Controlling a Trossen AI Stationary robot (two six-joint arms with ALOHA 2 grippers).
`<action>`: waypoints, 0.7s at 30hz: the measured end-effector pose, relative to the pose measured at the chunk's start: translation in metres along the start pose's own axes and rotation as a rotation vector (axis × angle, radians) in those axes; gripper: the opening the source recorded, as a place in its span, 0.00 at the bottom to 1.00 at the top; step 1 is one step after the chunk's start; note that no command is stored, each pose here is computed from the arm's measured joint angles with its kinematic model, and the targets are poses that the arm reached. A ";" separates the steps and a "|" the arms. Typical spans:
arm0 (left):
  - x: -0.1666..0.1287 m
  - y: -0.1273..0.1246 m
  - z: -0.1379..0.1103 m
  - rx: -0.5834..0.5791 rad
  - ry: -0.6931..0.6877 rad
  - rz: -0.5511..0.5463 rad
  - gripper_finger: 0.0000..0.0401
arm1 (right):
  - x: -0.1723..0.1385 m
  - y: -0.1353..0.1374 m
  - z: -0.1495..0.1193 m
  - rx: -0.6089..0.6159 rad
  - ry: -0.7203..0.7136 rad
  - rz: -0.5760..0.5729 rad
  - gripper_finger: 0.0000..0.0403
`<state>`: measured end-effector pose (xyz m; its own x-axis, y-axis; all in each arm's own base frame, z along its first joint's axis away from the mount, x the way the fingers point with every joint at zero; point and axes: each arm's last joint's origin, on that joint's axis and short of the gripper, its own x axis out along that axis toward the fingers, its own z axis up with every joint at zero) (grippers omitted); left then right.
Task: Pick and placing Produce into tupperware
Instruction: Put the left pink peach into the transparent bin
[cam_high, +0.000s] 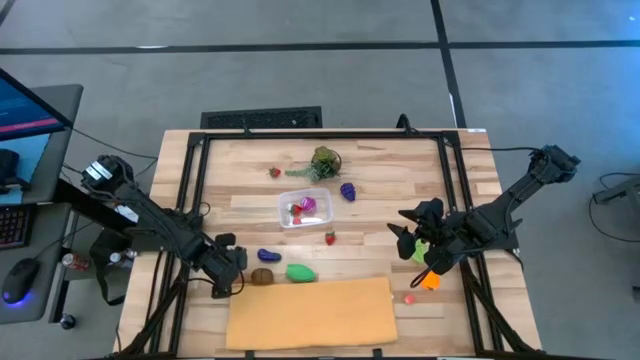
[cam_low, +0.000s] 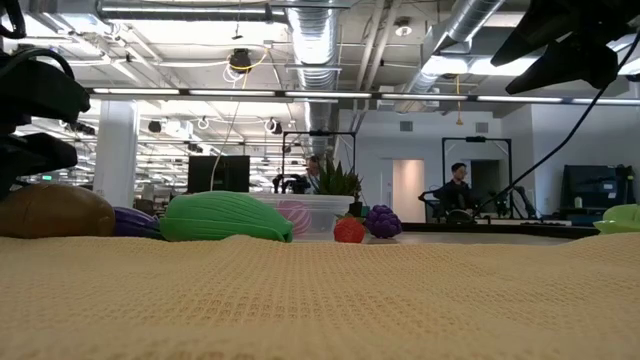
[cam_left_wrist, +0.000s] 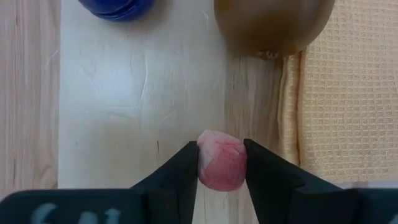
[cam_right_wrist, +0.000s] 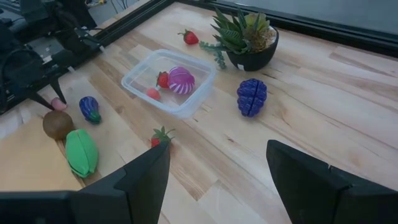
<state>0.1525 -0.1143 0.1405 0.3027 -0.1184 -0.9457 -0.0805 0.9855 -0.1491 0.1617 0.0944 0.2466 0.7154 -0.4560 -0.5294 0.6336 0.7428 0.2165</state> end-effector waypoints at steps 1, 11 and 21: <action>0.000 0.000 0.000 -0.005 -0.001 0.000 0.27 | 0.000 0.000 0.000 0.000 0.000 0.000 0.65; -0.011 -0.004 0.015 -0.031 -0.031 -0.003 0.28 | 0.000 0.000 0.000 -0.004 0.001 -0.003 0.65; -0.043 0.000 0.053 0.031 -0.127 0.127 0.28 | 0.004 -0.002 0.003 0.011 -0.005 -0.025 0.65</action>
<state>0.1897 -0.1032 0.1964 0.4091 0.0220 -0.9122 -0.0973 0.9951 -0.0196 0.1640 0.0897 0.2464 0.7007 -0.4769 -0.5306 0.6545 0.7258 0.2120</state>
